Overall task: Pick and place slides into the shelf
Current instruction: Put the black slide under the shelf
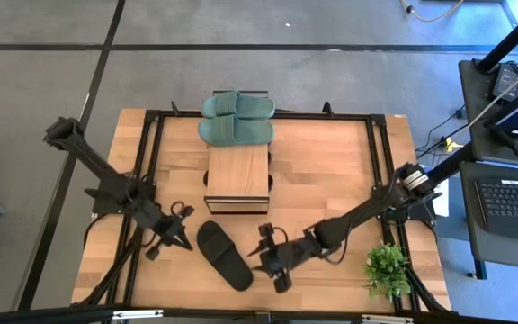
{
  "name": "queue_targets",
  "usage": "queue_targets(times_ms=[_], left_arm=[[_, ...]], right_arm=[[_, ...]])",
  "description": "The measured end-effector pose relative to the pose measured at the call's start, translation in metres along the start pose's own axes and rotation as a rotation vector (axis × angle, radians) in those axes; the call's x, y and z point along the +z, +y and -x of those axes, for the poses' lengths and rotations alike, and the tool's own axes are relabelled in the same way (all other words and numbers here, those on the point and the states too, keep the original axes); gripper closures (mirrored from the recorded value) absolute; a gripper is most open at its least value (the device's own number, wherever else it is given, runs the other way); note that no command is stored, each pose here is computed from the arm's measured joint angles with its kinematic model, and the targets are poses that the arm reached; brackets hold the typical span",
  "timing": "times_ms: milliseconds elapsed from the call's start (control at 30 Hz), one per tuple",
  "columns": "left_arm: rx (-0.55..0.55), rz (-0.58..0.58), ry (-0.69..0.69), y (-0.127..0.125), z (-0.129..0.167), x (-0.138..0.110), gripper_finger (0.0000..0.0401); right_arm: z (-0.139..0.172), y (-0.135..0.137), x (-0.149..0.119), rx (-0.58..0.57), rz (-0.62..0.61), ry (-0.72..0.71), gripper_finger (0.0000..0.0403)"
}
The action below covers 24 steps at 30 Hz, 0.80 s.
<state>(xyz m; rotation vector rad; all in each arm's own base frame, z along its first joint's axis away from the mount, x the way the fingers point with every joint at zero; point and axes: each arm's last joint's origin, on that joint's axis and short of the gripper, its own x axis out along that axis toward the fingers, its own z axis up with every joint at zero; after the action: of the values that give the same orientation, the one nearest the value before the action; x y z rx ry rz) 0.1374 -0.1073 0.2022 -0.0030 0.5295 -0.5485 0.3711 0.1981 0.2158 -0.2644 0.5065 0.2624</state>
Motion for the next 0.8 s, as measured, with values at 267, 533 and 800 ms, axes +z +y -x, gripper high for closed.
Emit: queue_targets(times_ms=[267,533,800], left_arm=[[0.097,0.108,0.070,-0.013,-0.024,-0.013,0.0401],[0.259,0.147,0.152,-0.015,-0.044,-0.032,0.0401],[0.349,0.160,0.203,-0.012,-0.062,-0.048,0.0401]], right_arm=[[-0.011,0.024,0.003,0.043,0.002,0.033,0.0229],[-0.013,0.027,-0.002,0.046,-0.032,0.068,0.0229],[-0.014,0.026,-0.005,0.042,-0.054,0.085,0.0229]])
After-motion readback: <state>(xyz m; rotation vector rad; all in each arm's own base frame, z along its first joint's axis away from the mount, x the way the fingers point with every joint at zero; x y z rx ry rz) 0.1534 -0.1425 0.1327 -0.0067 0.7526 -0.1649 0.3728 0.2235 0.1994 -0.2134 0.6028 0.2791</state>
